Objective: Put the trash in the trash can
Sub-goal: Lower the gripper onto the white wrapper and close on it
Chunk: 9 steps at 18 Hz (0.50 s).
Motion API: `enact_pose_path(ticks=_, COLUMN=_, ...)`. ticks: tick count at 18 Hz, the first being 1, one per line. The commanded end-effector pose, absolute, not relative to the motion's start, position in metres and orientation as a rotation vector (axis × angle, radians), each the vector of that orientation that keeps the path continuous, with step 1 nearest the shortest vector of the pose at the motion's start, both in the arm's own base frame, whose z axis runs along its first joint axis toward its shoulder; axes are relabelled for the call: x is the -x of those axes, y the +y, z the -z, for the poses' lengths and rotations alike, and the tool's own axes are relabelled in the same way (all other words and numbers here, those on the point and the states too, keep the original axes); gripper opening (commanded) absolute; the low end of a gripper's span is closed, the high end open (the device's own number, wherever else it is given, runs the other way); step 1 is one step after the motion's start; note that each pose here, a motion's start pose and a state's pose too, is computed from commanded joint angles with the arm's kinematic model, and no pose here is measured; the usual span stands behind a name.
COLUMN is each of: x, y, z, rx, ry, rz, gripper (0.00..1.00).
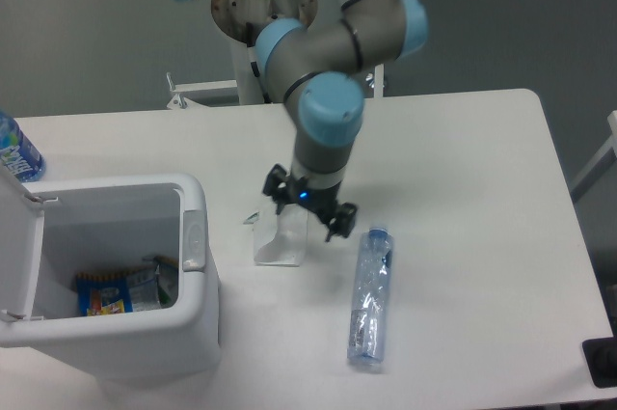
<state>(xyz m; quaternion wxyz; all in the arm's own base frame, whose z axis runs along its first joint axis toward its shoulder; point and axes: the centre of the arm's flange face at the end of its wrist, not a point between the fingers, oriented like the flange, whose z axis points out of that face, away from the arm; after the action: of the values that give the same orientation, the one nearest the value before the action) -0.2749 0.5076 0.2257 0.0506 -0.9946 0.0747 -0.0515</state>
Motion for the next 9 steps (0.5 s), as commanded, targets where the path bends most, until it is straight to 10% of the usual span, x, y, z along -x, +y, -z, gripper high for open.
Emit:
enact_pose_path(ticks=5, x=0.2575, y=0.5162, z=-0.2096, rx=3.044, ry=0.220, rz=0.176, gripper=0.93)
enact_pose_path(ticks=9, x=0.2591, y=0.5191, z=-0.2094, rx=3.033, ry=0.223, rz=0.154, gripper=0.21)
